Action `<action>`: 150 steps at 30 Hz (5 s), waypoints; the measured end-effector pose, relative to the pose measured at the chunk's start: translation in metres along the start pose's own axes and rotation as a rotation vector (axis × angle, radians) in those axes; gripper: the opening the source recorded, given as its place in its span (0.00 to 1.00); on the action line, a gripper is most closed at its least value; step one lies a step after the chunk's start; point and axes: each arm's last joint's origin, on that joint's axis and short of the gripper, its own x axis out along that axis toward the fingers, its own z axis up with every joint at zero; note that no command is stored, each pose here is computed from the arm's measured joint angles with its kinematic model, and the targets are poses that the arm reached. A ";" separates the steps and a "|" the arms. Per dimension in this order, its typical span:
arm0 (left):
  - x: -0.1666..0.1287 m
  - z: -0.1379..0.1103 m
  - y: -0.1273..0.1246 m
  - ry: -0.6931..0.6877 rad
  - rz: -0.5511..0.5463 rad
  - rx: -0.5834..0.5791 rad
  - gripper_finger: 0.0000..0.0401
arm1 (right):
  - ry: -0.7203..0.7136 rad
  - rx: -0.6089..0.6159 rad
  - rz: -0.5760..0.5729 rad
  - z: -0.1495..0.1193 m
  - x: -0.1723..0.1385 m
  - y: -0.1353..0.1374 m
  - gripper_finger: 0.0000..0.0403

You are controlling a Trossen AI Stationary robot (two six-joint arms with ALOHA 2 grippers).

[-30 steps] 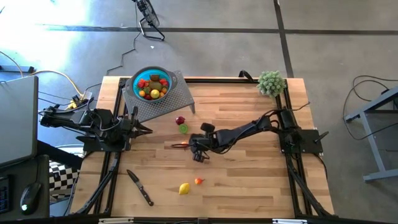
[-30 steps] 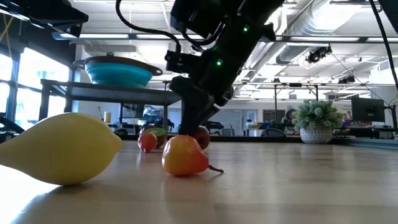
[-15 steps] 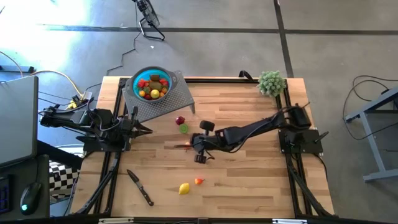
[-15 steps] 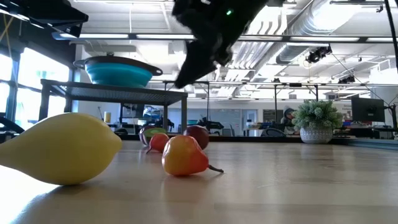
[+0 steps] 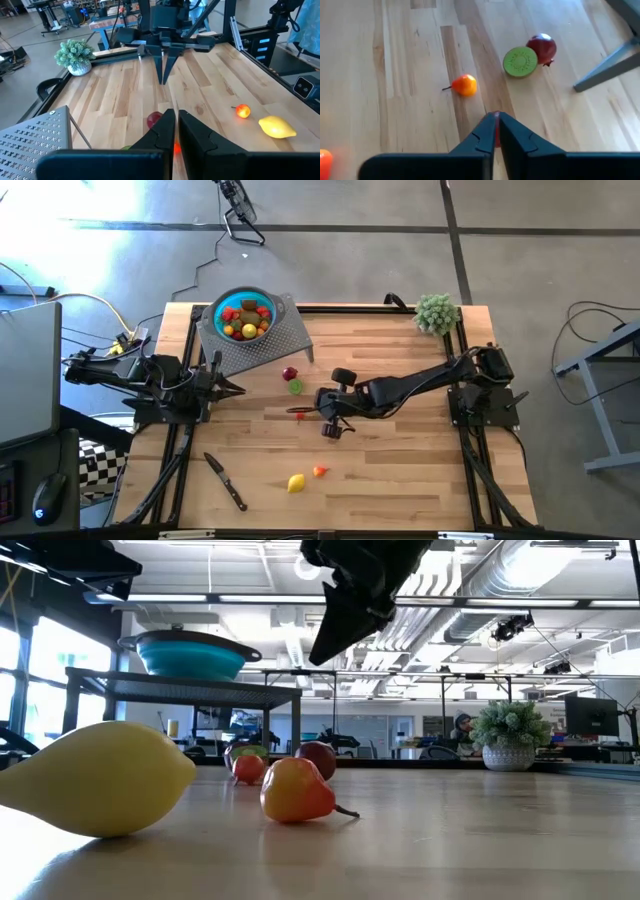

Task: Pick & Place Fruit
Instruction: Put the red pomegranate into the blue strainer bowl on the shelf

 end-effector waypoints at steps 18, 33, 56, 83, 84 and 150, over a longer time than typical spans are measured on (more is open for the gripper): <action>0.000 0.000 0.000 0.000 -0.003 -0.089 0.05 | 0.081 0.093 -0.038 -0.007 0.004 -0.008 0.55; 0.001 0.001 0.000 -0.010 0.001 -0.153 0.05 | 0.203 0.016 -0.070 -0.016 -0.035 -0.022 0.09; 0.061 0.000 -0.009 0.097 -0.001 -0.133 0.05 | -0.307 0.084 0.156 -0.080 -0.079 -0.041 0.01; 0.105 -0.008 -0.015 0.117 0.015 -0.137 0.05 | -1.061 -0.047 0.229 -0.189 -0.116 -0.085 0.01; 0.106 -0.008 -0.015 0.121 0.026 -0.139 0.05 | -1.052 -0.043 0.233 -0.191 -0.114 -0.085 0.01; 0.198 -0.010 -0.001 0.357 0.338 -0.364 0.40 | -0.898 0.112 0.108 -0.212 -0.124 -0.108 0.01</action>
